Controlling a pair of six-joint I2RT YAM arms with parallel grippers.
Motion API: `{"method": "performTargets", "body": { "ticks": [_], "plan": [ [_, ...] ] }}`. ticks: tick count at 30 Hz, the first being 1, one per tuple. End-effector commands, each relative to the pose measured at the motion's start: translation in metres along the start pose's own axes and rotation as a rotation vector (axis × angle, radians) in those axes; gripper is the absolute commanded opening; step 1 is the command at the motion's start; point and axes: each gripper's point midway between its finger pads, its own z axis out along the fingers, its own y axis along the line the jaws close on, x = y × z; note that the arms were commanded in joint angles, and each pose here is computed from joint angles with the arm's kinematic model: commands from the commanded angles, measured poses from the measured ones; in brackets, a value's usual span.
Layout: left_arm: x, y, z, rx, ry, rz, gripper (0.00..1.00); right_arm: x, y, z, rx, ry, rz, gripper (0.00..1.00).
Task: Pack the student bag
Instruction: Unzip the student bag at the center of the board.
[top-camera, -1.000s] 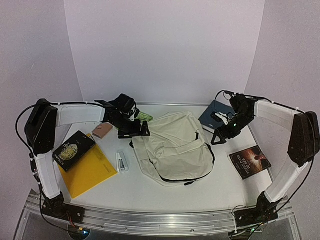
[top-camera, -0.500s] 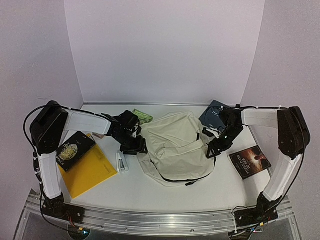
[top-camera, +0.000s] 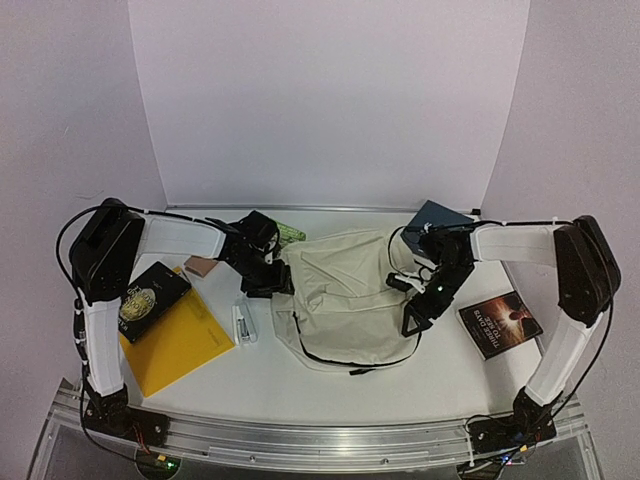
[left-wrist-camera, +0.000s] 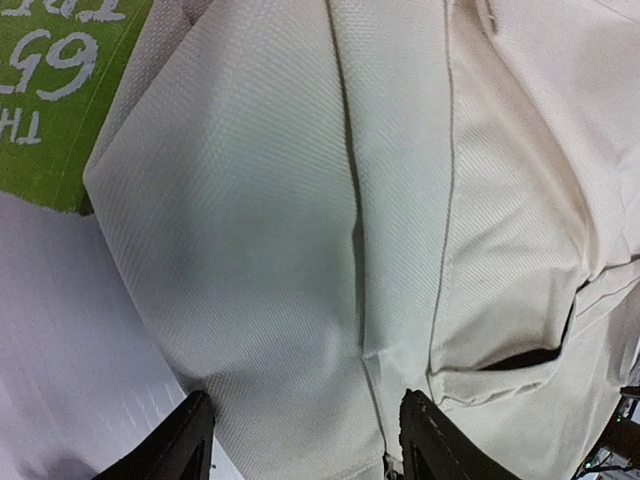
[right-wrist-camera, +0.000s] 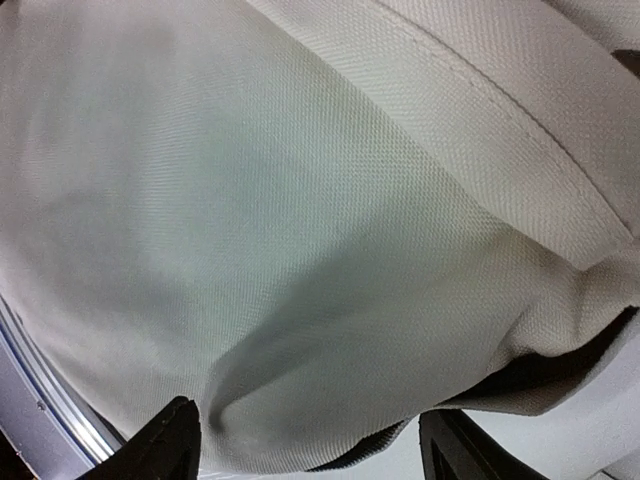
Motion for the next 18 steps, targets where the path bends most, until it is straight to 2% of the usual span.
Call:
{"method": "performTargets", "body": {
  "ticks": [1,5,11,18],
  "plan": [
    [0.011,-0.027,-0.043,-0.04,-0.038,0.083,0.66,-0.021,0.008,-0.039,0.054,-0.107,-0.049,0.76],
    [0.044,-0.031,-0.047,-0.13,0.021,0.111,0.66,-0.035,0.002,-0.057,0.116,-0.151,-0.04,0.76],
    [0.091,-0.029,-0.032,-0.2,0.133,0.091,0.61,-0.052,0.01,-0.068,0.078,-0.217,-0.044,0.76],
    [0.099,-0.022,-0.02,-0.27,0.162,0.062,0.51,-0.057,0.014,-0.062,0.033,-0.234,-0.042,0.75]
  ]
}}
